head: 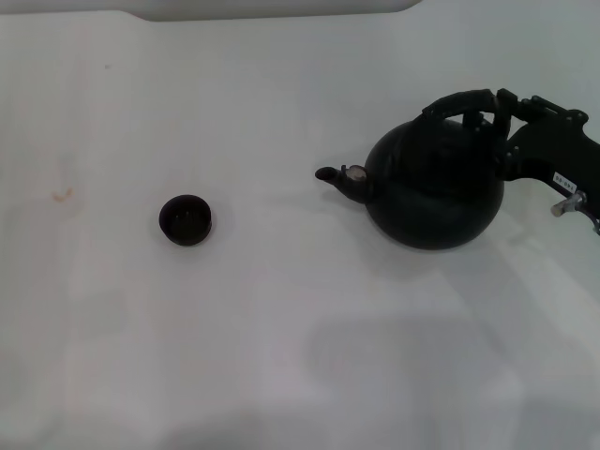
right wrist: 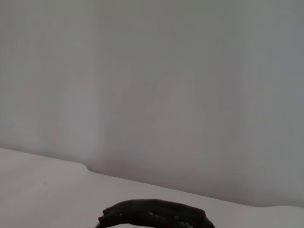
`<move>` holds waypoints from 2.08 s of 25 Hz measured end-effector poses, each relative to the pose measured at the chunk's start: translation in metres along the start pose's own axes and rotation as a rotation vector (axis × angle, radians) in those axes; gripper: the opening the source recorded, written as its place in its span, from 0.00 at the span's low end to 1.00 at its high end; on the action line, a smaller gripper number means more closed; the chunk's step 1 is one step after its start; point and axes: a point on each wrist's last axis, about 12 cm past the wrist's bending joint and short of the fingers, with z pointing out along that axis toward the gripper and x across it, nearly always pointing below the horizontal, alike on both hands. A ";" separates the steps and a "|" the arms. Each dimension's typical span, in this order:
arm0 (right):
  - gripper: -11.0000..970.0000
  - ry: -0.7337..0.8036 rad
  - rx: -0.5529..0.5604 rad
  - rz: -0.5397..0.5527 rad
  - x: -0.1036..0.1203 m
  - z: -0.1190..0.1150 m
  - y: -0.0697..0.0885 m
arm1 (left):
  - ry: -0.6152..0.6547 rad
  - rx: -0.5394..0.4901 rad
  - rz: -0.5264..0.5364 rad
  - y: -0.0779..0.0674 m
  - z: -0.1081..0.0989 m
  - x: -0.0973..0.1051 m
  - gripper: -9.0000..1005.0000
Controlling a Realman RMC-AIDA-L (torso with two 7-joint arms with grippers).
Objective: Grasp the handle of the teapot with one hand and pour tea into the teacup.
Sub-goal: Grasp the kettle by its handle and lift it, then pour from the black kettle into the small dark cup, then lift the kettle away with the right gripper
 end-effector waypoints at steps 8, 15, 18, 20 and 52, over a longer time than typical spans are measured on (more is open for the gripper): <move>0.28 -0.009 -0.004 0.007 -0.001 0.000 0.000 | -0.001 0.000 0.000 0.000 0.000 0.000 0.86; 0.20 -0.027 -0.032 0.004 -0.004 -0.001 0.002 | -0.003 -0.001 0.001 0.000 0.000 0.000 0.86; 0.20 -0.033 -0.033 0.004 -0.005 -0.001 0.001 | -0.005 0.001 0.002 0.000 0.001 -0.001 0.86; 0.20 -0.040 -0.033 0.006 -0.007 -0.001 0.001 | -0.006 0.003 0.002 0.000 0.002 -0.001 0.86; 0.19 -0.073 -0.219 -0.109 -0.074 0.089 0.063 | 0.008 0.012 -0.004 -0.003 0.001 0.002 0.86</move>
